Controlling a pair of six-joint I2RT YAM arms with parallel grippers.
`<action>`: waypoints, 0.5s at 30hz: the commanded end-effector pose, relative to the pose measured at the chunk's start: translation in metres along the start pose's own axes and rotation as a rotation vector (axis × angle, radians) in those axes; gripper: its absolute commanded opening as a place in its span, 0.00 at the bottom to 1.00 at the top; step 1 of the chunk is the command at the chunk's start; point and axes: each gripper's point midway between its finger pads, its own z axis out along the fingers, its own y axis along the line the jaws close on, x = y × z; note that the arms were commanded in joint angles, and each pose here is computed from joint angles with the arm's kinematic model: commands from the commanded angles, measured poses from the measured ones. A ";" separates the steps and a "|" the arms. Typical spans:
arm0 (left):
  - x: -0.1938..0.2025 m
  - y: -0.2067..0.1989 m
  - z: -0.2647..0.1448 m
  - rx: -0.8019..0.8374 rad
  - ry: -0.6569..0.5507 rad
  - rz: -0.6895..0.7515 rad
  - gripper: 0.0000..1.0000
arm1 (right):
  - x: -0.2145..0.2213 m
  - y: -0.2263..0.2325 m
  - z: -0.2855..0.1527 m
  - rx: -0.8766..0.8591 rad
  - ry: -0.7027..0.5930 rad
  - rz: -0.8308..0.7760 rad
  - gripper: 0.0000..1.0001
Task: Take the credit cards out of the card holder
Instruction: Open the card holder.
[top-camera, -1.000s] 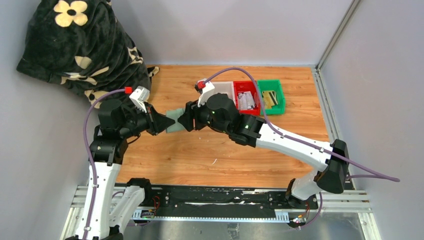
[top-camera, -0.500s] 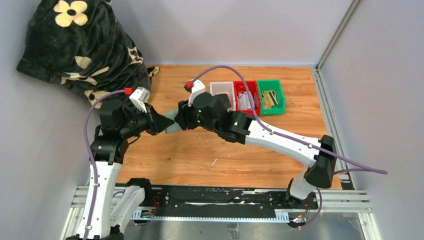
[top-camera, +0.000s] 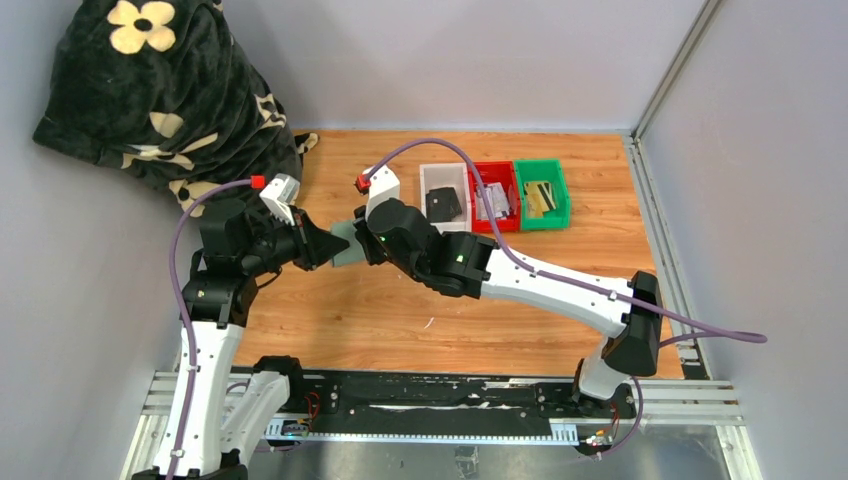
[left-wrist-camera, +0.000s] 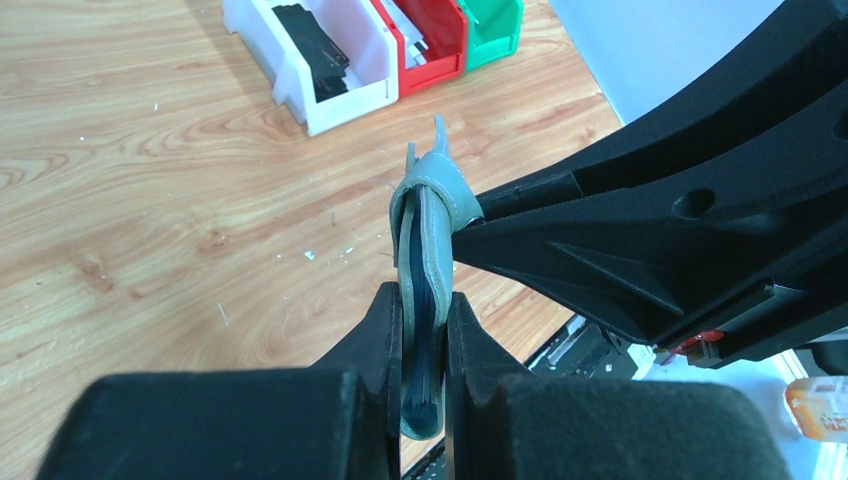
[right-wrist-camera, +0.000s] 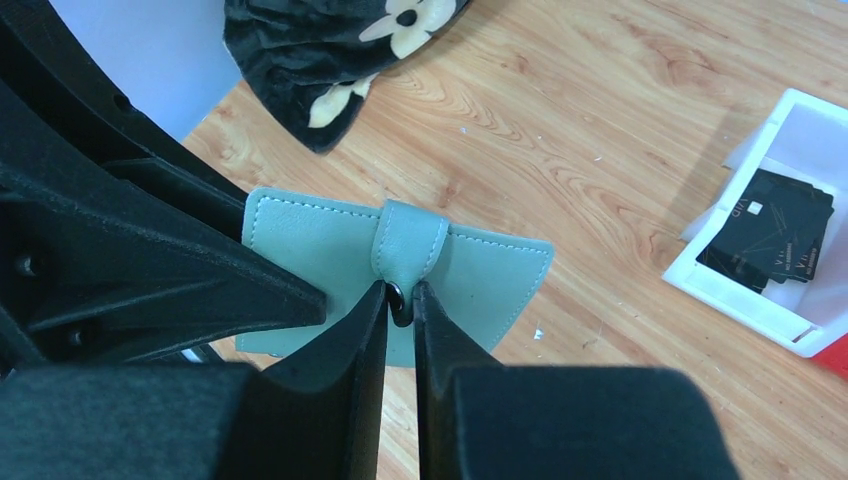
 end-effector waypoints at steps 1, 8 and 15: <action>0.004 -0.035 -0.007 0.170 0.019 0.018 0.00 | -0.010 -0.029 -0.002 0.124 -0.045 -0.031 0.12; 0.005 -0.035 -0.008 0.173 0.019 0.025 0.00 | -0.033 -0.031 -0.027 -0.018 -0.084 0.078 0.44; 0.004 -0.041 -0.010 0.202 0.024 0.026 0.00 | -0.038 -0.057 -0.056 -0.132 -0.110 0.162 0.62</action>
